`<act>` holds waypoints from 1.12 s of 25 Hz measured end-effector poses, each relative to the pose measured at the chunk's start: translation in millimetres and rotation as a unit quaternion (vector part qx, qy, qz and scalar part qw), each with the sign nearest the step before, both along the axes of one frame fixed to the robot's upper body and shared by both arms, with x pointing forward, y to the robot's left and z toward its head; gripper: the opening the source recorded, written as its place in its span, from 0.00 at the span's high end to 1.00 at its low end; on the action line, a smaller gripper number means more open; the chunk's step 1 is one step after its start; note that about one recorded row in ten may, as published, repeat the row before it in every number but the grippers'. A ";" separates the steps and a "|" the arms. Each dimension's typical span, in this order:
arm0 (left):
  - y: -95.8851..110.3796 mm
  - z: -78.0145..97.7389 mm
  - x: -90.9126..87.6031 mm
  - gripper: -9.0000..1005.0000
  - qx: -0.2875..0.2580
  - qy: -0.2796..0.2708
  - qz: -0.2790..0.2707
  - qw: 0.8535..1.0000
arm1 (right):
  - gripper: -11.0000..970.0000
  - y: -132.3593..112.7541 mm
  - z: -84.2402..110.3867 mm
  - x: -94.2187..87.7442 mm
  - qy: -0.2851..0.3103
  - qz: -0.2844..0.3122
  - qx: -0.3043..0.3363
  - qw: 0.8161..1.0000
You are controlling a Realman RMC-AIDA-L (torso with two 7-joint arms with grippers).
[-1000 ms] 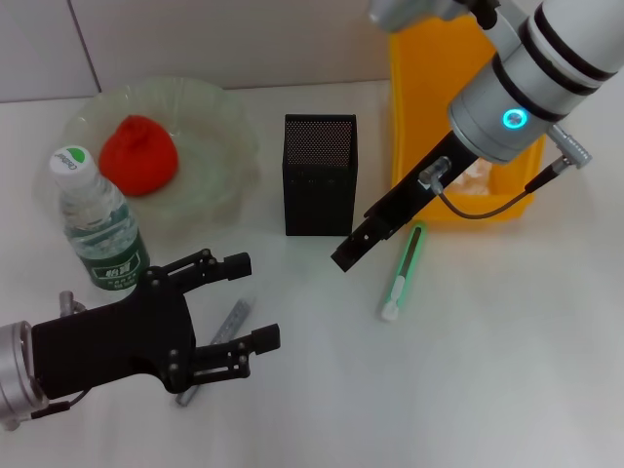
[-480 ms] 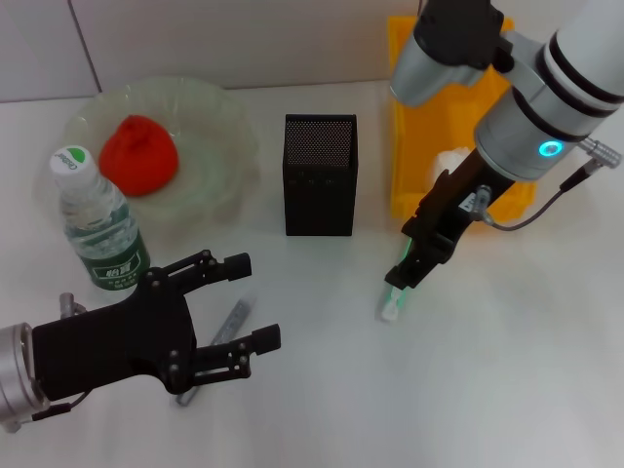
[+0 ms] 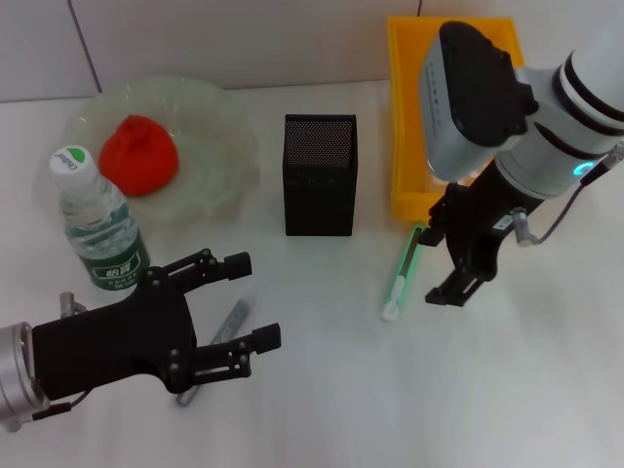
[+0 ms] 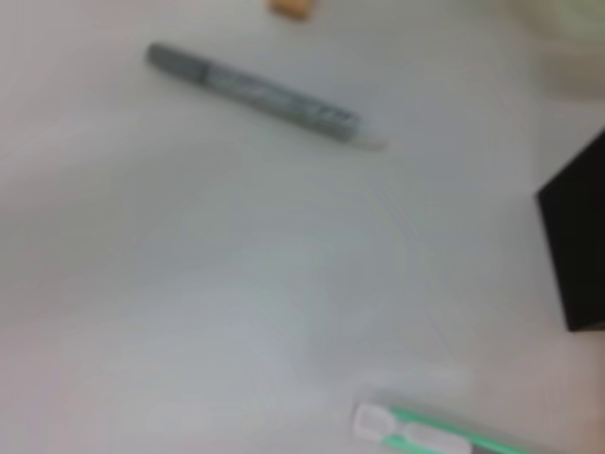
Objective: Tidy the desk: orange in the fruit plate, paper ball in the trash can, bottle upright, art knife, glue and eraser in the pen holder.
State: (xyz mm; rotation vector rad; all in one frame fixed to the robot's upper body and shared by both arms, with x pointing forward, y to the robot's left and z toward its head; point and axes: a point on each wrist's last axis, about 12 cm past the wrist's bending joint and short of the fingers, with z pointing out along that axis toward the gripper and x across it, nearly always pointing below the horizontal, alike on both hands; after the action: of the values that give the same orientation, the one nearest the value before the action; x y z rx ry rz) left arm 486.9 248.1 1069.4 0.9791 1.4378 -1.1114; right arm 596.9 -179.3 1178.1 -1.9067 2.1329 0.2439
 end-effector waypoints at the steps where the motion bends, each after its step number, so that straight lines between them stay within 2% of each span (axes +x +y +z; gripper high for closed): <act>1: -0.2 0.2 0.3 0.15 0.000 0.000 0.000 1.000 | 0.22 -2.3 -0.8 -1.0 -0.002 0.025 -0.015 1.000; 9: -0.9 1.1 1.4 0.15 0.000 -0.002 -0.002 1.000 | 0.22 -9.1 0.1 -6.6 0.015 0.086 -0.065 0.994; 11: -1.3 1.4 1.8 0.15 0.000 -0.003 -0.003 1.000 | 0.22 -10.4 7.1 -12.0 0.025 0.121 -0.077 0.989; 16: -1.6 1.8 2.0 0.15 0.000 -0.003 -0.005 1.000 | 0.22 -12.7 17.7 -16.7 0.014 0.161 -0.091 0.983; 25: -2.1 -0.8 -1.3 0.15 -0.001 0.002 -0.004 1.000 | 0.22 -18.5 19.3 -13.4 0.004 0.195 -0.128 0.972; 28: -3.5 -2.3 -2.4 0.15 -0.002 0.002 -0.006 1.000 | 0.22 -17.8 13.8 -6.4 -0.005 0.206 -0.129 0.970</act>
State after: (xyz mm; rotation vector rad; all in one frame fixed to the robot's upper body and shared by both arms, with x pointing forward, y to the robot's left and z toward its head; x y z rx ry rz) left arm 484.5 244.6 1067.1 0.9842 1.4352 -1.1246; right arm 590.6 -197.1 1191.9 -2.4864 1.8120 0.0344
